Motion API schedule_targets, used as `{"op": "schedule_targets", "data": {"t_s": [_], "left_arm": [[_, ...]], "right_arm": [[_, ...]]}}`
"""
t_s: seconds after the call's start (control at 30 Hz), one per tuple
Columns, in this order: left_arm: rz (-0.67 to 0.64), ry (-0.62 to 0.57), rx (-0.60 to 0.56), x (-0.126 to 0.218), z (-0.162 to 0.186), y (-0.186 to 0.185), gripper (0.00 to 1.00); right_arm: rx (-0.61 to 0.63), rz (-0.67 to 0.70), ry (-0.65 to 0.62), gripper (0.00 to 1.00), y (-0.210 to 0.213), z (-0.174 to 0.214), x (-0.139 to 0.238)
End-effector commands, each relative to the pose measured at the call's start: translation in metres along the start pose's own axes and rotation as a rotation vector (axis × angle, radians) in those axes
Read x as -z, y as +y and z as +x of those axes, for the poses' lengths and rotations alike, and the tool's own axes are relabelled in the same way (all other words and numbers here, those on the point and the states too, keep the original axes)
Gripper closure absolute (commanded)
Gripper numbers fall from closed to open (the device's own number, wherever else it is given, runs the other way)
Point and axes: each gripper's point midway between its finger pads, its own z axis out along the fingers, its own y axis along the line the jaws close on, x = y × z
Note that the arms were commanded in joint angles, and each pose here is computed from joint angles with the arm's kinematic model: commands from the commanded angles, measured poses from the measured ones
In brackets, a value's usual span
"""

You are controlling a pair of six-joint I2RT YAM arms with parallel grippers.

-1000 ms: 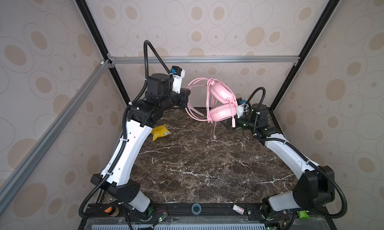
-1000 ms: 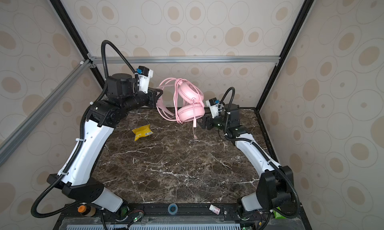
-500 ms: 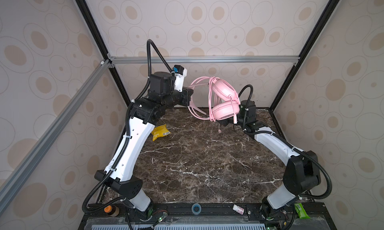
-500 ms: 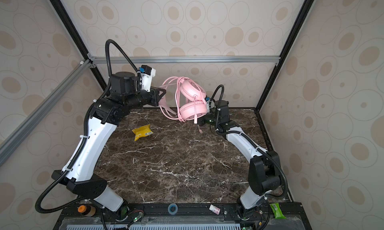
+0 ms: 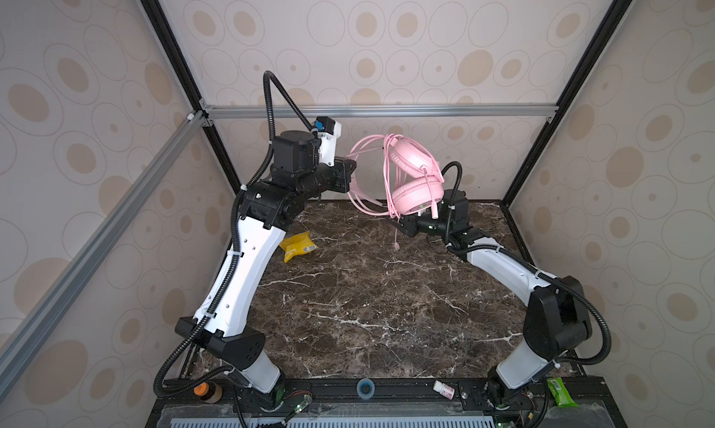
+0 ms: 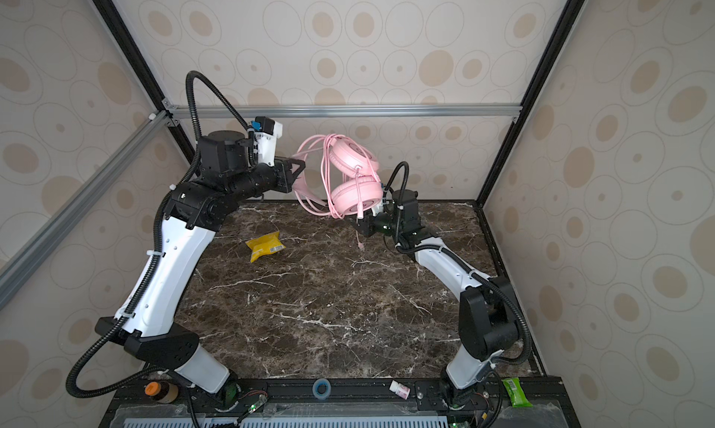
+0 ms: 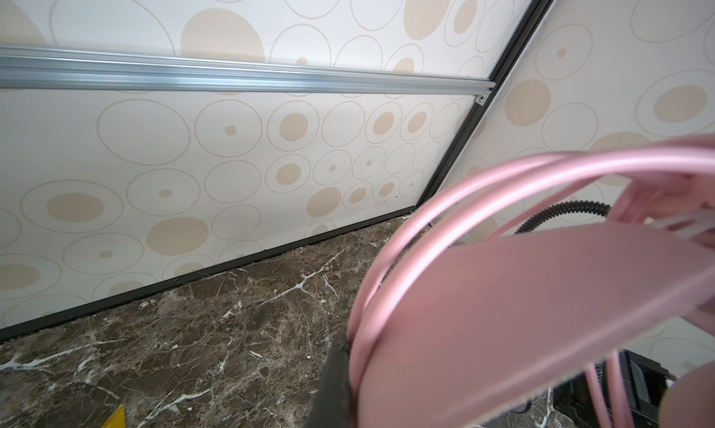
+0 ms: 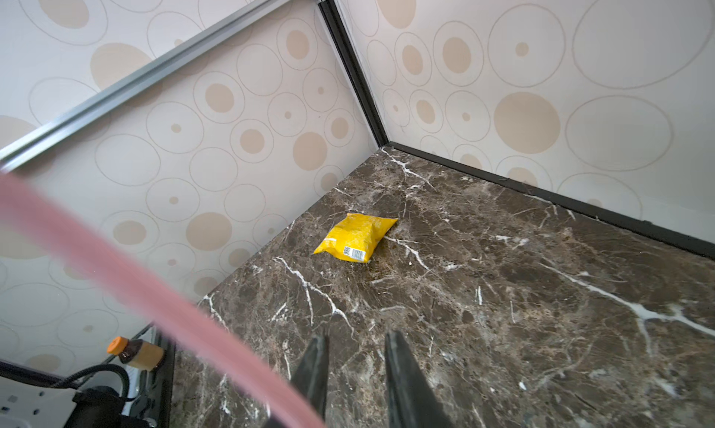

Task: Wrap the headphones
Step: 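Grasp the dangling pink cable below the headphones with the right gripper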

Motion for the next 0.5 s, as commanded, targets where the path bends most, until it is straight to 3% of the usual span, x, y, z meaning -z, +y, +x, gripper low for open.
{"op": "schedule_targets", "data": {"t_s": [0.0, 0.47], "left_arm": [[0.085, -0.149, 0.029, 0.029, -0.044, -0.023, 1.0], [0.036, -0.177, 0.077, 0.035, -0.046, -0.006, 1.0]], "right_arm": [[0.007, -0.025, -0.02, 0.7, 0.007, -0.006, -0.002], [-0.025, -0.023, -0.004, 0.75, 0.005, 0.007, -0.004]]}}
